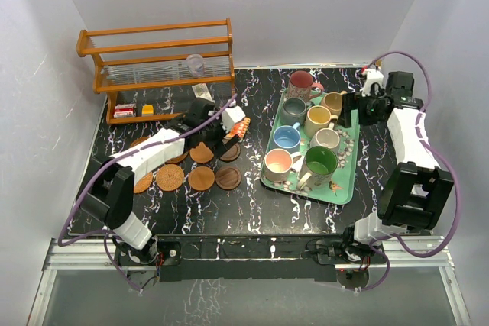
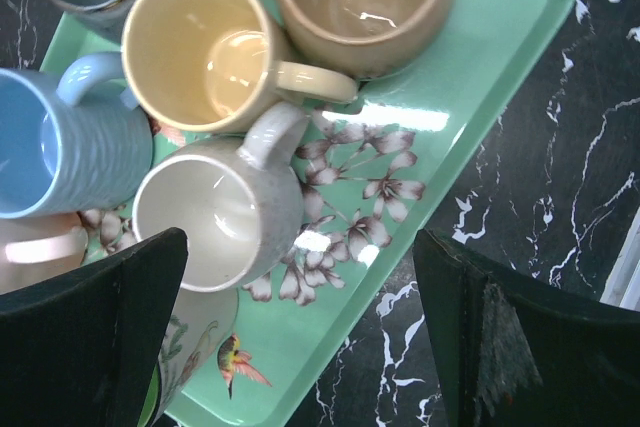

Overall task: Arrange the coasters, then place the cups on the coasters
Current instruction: Move the coaster to the center of the board, then pick up the cup from the tray.

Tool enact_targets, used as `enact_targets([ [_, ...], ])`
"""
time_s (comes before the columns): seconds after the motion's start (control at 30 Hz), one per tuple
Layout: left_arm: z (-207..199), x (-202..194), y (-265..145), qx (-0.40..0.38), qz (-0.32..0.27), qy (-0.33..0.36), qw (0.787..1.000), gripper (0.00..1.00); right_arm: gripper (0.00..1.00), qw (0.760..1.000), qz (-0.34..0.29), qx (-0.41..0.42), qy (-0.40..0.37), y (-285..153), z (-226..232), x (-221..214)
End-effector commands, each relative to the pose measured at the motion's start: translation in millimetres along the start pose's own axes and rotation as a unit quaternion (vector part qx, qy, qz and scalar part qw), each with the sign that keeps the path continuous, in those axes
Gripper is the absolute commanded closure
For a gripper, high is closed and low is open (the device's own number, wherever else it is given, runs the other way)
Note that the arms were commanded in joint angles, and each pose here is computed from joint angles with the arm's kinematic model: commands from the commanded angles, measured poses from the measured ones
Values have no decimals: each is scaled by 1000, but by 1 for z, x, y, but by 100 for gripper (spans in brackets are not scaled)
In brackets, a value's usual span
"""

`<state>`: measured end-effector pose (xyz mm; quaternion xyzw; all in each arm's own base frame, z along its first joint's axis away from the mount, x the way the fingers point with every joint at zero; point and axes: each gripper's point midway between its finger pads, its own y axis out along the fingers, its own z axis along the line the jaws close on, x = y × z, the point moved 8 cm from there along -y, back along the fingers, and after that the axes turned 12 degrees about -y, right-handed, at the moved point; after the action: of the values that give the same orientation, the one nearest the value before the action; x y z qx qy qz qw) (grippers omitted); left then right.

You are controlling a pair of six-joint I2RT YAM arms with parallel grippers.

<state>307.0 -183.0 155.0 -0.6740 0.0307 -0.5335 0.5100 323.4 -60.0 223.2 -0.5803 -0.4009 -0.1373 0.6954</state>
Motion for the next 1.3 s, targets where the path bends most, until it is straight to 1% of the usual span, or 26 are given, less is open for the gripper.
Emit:
enact_targets([
  [0.0,6,18,-25,-22,-24,-57,998,4,6,995,31,6,-92,-23,25,14],
  [0.03,7,20,-28,-25,-28,-66,997,2,7,993,43,17,-107,-24,33,12],
  [0.1,8,24,-31,-29,-32,-81,996,1,8,987,68,37,-138,-26,52,6],
  [0.2,9,29,-34,-31,-32,-86,995,1,12,978,98,43,-182,-25,78,-5],
  [0.27,10,29,-36,-31,-31,-82,996,1,15,971,106,46,-210,-24,93,-10],
  [0.33,9,28,-36,-32,-26,-77,996,1,20,967,113,39,-224,-24,98,-14],
  [0.43,8,24,-36,-36,-19,-73,996,1,28,964,125,42,-231,-20,101,-20],
  [0.57,7,21,-36,-39,-18,-73,996,2,43,961,140,52,-233,-11,107,-24],
  [0.77,6,23,-37,-41,-27,-70,996,3,55,955,159,69,-240,0,112,-31],
  [1.0,7,21,-37,-39,-22,-66,997,4,69,952,172,88,-239,10,115,-38],
  [1.27,-2,31,-44,-81,-20,-30,996,4,92,954,169,122,-217,14,125,-44],
])
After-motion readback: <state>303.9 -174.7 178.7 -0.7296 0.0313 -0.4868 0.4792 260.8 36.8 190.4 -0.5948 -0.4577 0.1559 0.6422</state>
